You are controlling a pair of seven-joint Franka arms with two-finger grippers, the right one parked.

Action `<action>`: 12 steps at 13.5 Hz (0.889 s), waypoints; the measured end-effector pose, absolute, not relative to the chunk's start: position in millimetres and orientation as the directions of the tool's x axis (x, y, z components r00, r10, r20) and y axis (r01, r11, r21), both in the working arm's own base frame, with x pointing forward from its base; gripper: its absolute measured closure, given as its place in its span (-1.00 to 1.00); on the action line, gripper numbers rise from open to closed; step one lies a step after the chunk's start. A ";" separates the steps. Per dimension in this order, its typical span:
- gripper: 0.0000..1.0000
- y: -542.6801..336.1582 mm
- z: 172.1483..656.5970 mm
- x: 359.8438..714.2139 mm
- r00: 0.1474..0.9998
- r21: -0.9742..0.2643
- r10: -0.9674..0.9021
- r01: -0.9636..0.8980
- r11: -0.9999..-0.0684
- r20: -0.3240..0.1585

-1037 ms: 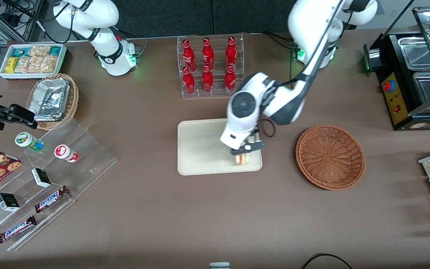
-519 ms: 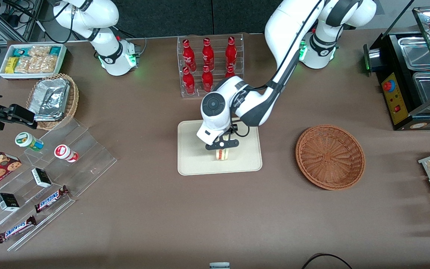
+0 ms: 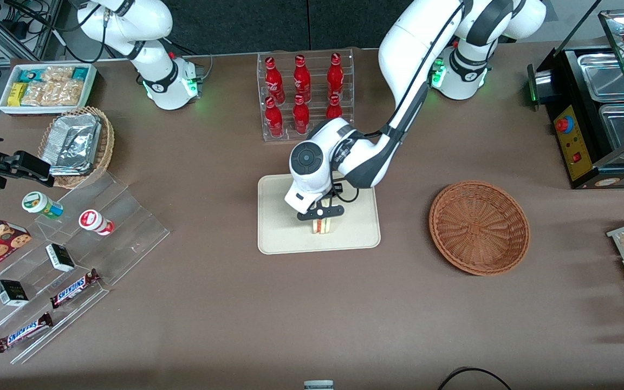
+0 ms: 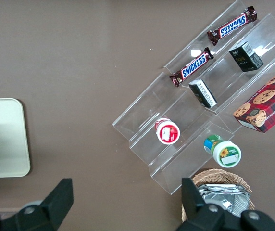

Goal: Place sandwich from basket to tray
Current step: 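Lower the sandwich onto the tray and open the left gripper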

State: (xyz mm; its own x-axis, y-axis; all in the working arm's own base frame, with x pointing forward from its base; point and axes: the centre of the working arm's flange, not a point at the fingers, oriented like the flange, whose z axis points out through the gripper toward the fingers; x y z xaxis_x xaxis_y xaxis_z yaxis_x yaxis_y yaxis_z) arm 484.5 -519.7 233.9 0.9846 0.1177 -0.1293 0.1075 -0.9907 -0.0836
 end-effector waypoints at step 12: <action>-1.00 -524.2 289.9 500.6 0.989 -0.040 0.125 0.122 -0.992 -0.084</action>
